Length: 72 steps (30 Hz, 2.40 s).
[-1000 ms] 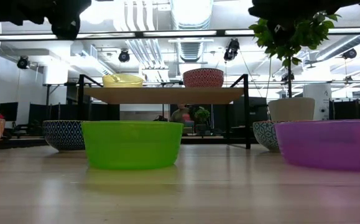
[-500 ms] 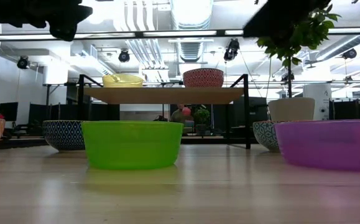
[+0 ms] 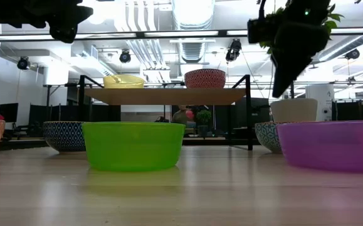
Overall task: Place and stack bowls onto a shelf
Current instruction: Stack the light blue bowl on the top of the red bowl on the shelf
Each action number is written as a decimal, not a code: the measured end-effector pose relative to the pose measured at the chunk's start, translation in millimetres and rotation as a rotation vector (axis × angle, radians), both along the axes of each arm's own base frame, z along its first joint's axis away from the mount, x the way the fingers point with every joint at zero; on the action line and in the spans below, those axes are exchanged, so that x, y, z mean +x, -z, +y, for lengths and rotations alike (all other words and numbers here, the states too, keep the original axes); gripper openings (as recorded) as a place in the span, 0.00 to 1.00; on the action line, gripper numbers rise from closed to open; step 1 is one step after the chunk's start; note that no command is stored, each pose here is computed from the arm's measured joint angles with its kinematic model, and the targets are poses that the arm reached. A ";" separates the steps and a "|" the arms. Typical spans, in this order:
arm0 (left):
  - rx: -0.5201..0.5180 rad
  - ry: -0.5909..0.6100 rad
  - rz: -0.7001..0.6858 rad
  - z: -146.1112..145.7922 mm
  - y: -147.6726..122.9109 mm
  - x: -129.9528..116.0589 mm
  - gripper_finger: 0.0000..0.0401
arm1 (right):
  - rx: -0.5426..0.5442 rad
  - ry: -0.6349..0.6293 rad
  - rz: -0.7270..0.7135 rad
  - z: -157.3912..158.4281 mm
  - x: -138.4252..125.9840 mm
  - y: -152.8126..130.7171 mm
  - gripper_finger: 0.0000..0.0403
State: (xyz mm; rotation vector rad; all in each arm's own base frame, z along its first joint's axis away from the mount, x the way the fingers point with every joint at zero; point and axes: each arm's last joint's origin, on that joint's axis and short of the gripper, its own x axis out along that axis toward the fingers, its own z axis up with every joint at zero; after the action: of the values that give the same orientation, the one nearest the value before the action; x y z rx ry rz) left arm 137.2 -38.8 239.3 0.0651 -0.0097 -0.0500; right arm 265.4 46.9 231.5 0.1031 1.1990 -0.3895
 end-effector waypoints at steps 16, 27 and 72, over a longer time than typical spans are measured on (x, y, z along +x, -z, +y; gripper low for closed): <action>0.006 0.000 0.013 0.0 1.4 0.1 0.39 | -0.036 -0.008 0.116 -2.4 13.5 50.0 0.38; 0.005 0.000 0.011 0.0 1.1 -0.1 0.39 | -0.044 0.043 0.151 -15.0 27.0 76.2 0.37; 0.035 -0.078 -0.049 2.2 -4.9 -0.1 0.39 | 0.073 -0.500 -0.721 4.1 16.8 -66.3 0.07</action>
State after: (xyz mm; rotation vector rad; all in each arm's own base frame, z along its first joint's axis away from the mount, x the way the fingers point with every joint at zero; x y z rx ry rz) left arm 137.1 -36.6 244.2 0.1019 -0.0549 0.0290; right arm 282.2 51.0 297.8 -0.0006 0.4922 0.1359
